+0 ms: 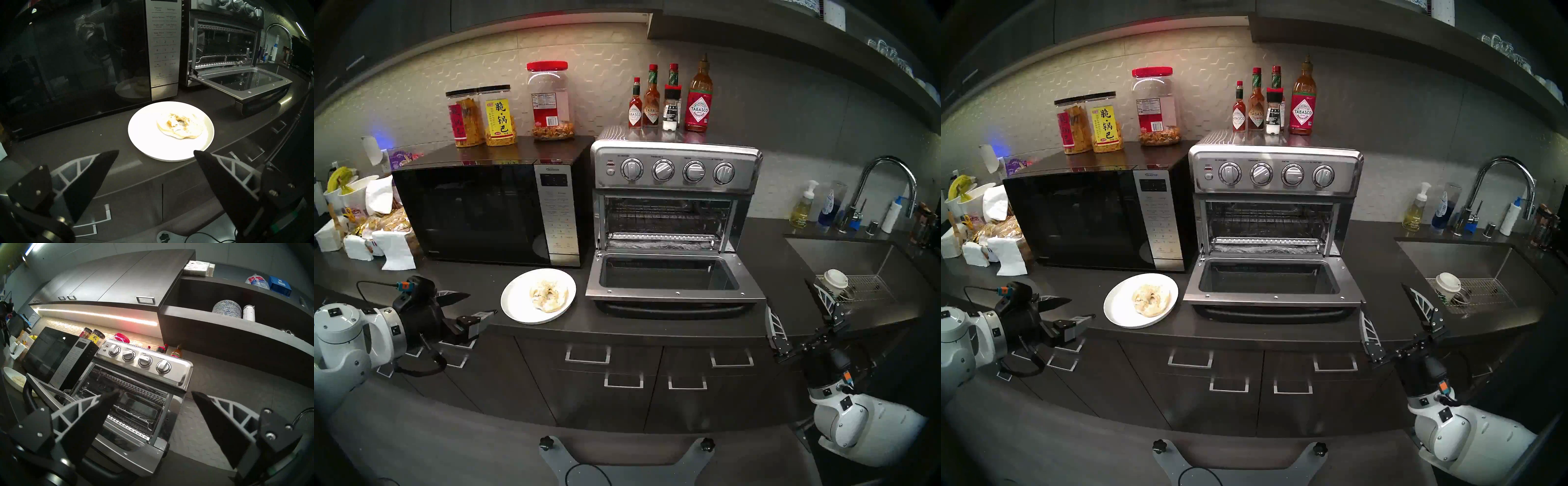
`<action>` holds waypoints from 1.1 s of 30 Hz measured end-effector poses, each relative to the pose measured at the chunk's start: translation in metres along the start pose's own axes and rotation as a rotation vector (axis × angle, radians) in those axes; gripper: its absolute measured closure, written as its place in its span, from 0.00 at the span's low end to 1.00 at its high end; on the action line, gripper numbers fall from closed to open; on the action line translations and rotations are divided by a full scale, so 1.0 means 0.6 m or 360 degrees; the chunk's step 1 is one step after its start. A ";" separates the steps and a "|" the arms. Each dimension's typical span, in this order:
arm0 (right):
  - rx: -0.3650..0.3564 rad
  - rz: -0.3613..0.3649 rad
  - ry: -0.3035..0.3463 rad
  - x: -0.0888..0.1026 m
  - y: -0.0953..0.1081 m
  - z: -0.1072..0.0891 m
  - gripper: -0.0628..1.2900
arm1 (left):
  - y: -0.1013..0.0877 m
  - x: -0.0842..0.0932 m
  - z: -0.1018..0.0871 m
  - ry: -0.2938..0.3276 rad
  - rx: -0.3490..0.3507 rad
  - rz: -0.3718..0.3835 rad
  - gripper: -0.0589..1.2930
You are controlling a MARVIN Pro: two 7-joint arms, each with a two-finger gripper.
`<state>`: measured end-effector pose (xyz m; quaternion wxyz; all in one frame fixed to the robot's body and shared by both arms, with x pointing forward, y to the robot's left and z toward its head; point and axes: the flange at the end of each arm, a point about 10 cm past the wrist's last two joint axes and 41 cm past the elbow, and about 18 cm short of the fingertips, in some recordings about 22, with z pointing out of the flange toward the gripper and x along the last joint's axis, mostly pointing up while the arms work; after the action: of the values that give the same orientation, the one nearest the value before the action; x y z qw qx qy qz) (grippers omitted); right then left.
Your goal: Open the oven and place the bagel inside on the rack
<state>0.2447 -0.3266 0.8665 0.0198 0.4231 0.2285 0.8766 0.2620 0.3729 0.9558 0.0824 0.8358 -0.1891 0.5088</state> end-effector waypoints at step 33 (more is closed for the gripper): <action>0.0058 -0.0001 0.0013 0.001 -0.006 0.000 0.05 | 0.014 0.010 0.040 0.0022 -0.0099 -0.0067 0.03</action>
<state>0.2438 -0.3235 0.8653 0.0114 0.4197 0.2446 0.8740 0.2809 0.3561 0.9491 0.1204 0.8332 -0.1866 0.5065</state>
